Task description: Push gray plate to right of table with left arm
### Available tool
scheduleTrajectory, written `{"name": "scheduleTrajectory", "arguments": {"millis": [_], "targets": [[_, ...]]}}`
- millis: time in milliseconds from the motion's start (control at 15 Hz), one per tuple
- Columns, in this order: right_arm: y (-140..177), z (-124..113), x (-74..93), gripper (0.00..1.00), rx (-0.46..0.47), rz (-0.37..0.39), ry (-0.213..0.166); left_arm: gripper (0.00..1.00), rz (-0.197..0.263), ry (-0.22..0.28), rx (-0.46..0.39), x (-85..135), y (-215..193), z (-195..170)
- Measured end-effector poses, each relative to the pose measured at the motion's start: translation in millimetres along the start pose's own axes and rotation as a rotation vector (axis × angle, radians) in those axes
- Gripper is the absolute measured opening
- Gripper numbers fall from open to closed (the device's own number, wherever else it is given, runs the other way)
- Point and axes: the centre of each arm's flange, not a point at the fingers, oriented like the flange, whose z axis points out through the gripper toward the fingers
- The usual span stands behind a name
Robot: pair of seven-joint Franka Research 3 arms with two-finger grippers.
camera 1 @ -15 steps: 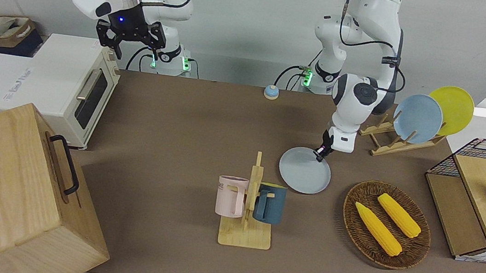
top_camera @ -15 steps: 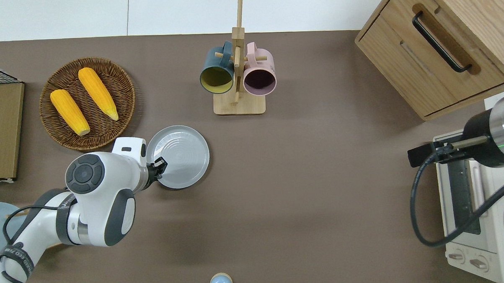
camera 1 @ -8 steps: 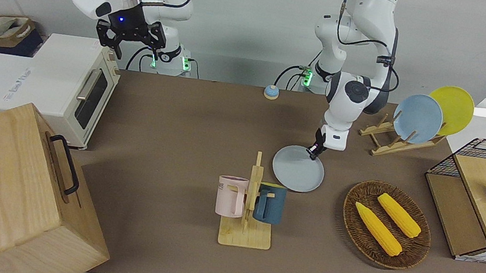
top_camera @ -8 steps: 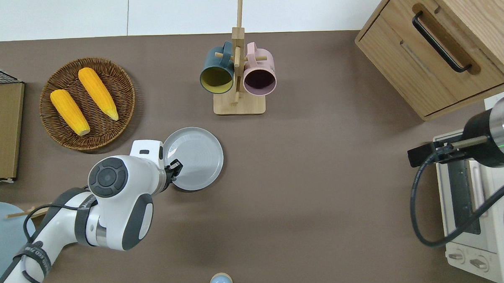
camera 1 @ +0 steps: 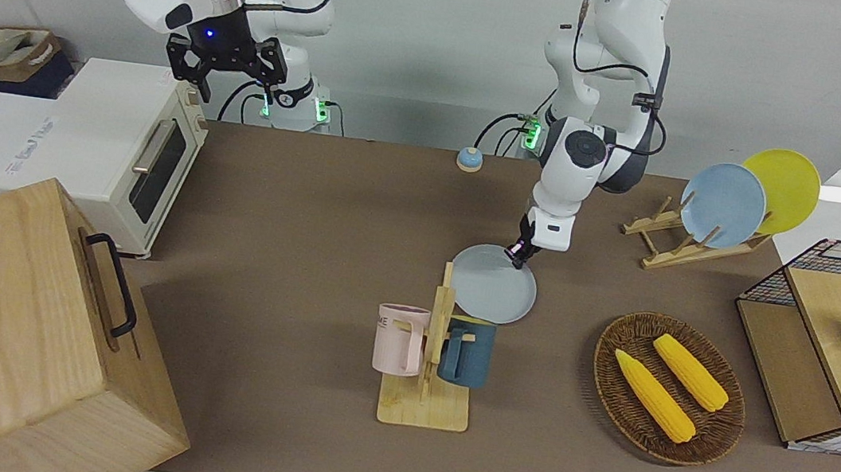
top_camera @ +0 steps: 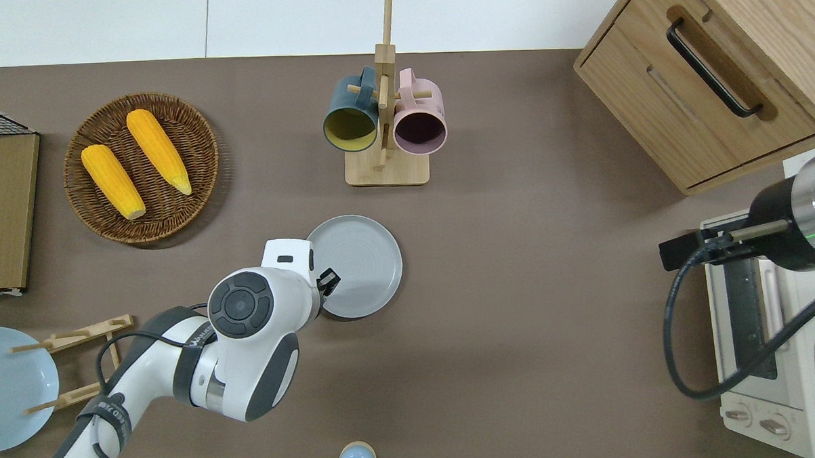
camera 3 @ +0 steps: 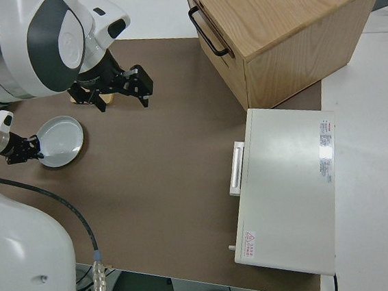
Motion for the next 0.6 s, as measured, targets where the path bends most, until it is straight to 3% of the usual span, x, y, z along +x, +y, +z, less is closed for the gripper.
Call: {"name": "scheduleTrajectory", "arguments": {"millis": [600], "targets": [[0, 0, 0.0, 0.99, 0.000, 0.000, 0.000, 0.05, -0.042, -0.004, -0.014, -65, 57, 10]]}}
